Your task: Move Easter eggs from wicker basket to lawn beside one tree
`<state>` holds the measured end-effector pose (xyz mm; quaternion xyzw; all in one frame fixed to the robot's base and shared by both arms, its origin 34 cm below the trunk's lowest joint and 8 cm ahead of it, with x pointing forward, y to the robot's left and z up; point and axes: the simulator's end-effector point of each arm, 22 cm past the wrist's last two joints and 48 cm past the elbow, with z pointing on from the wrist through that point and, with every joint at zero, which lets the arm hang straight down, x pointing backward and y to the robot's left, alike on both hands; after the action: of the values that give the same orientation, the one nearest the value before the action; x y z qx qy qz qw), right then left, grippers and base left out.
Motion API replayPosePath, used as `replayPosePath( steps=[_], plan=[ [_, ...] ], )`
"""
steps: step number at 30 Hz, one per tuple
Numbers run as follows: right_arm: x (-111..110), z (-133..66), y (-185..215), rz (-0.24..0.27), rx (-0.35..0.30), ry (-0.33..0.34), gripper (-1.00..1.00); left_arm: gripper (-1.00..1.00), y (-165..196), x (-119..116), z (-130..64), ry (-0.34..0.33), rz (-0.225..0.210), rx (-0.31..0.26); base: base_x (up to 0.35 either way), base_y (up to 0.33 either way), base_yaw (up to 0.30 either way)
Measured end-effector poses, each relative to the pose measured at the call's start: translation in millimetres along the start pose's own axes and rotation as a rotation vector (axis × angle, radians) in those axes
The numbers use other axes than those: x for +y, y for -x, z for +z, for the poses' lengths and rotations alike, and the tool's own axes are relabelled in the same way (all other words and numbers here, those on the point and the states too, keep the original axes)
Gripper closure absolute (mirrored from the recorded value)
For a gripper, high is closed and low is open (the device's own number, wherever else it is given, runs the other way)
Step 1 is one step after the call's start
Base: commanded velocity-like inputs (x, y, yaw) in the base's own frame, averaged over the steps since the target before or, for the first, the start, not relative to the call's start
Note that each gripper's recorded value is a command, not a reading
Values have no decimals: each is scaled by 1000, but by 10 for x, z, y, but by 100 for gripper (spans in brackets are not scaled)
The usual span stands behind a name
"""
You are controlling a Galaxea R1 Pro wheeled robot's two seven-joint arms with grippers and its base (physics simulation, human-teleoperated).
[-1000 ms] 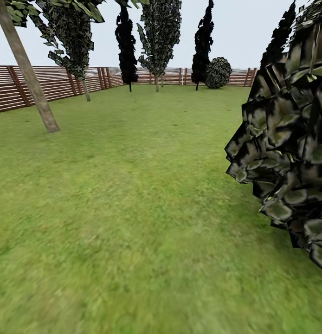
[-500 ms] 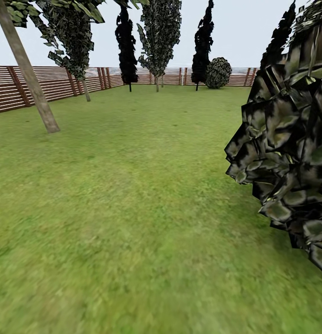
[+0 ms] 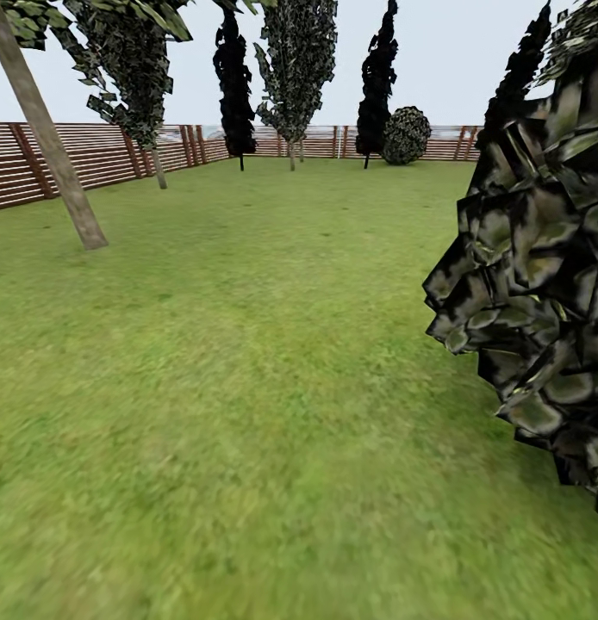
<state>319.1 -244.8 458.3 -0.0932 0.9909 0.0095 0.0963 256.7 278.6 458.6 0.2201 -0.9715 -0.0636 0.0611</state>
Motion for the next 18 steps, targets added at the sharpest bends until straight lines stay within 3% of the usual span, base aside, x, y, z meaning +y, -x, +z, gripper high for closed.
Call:
replayPosePath(
  steps=[18],
  plan=[
    [-13, -21, 98, -2, -22, -3, -100, -100, 81, -46, -39, -11, -2, -22, 19, 0, 0]
  ],
)
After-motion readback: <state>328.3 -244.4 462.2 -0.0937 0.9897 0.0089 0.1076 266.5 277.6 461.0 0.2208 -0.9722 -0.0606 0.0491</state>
